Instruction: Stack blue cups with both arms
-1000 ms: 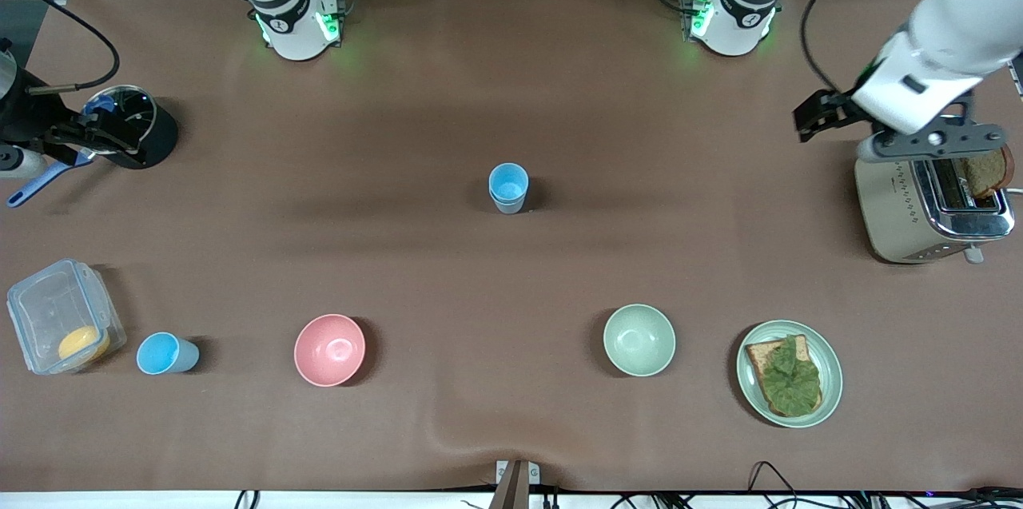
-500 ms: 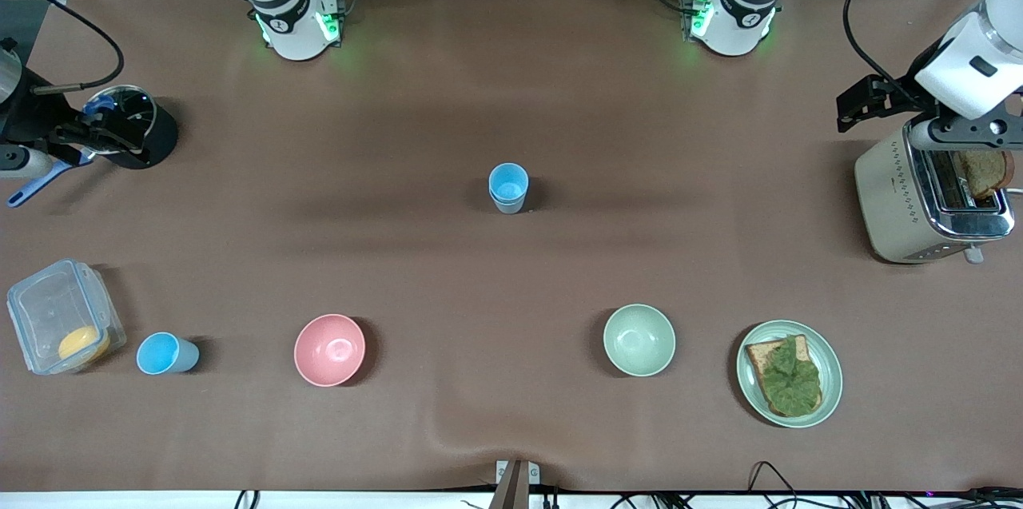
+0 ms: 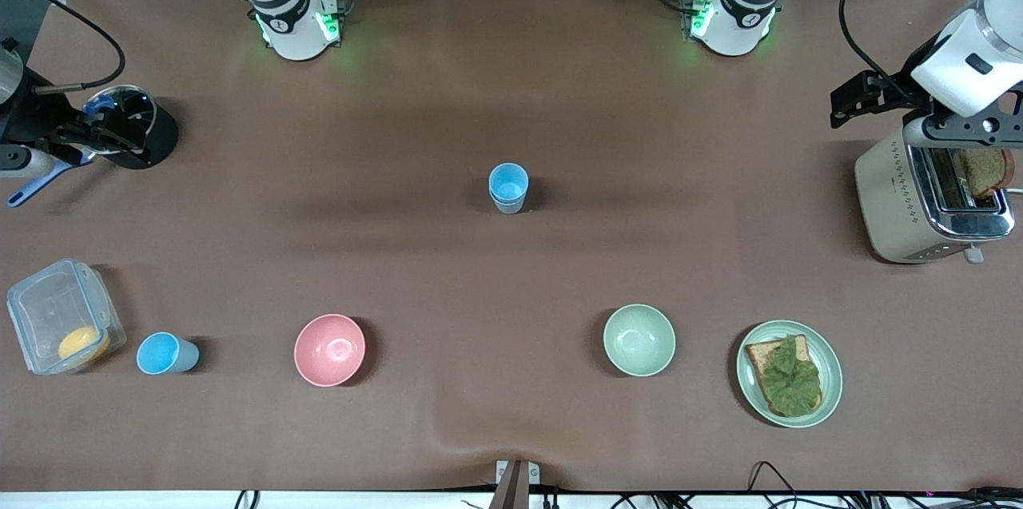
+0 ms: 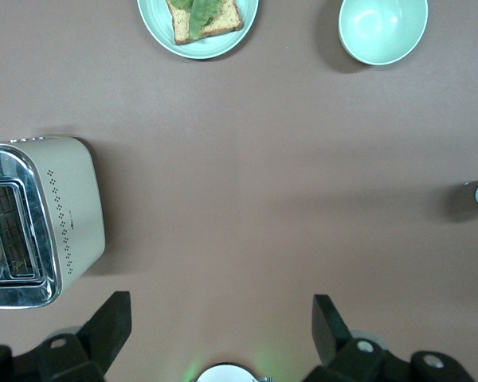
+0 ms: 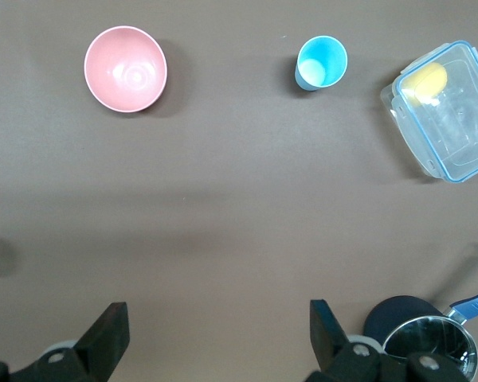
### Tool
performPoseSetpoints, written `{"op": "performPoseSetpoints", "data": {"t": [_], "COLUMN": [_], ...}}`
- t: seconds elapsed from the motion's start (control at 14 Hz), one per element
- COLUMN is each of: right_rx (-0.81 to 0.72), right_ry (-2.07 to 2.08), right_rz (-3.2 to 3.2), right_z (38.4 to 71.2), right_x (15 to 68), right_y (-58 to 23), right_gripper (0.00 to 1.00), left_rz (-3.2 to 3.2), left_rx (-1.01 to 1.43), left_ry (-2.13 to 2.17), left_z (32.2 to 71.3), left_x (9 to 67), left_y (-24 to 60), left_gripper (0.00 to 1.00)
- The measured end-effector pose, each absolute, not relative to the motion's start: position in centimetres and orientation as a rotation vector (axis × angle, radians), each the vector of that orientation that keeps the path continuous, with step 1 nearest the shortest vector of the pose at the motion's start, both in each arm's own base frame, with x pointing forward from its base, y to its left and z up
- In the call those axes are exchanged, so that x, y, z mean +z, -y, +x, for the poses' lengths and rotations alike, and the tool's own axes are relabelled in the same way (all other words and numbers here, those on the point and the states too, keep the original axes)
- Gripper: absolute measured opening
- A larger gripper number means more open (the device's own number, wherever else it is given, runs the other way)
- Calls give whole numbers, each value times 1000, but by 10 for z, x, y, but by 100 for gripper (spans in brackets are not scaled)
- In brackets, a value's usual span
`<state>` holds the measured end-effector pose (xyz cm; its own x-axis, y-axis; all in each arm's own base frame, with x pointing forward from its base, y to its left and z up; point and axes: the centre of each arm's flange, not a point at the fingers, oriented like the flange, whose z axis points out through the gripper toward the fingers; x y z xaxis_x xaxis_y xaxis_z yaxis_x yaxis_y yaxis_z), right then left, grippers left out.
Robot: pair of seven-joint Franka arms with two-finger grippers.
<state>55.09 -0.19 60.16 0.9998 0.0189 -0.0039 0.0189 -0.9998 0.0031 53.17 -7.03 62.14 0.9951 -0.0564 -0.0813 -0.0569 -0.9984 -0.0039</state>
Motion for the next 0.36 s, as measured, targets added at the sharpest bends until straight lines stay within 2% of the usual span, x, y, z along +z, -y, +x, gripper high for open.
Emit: {"op": "performPoseSetpoints", "data": {"t": [0.36], "right_rx": [-9], "right_ry": [-55], "right_rz": [3138], "right_z": [551], "right_x": [601], "right_y": [-7], "right_gripper": [100], "left_rz": [-3132], "left_rx": [120], "left_ry": [-102], "left_z": [531], "left_x": [624], "left_y": [75], "left_gripper": [100]}}
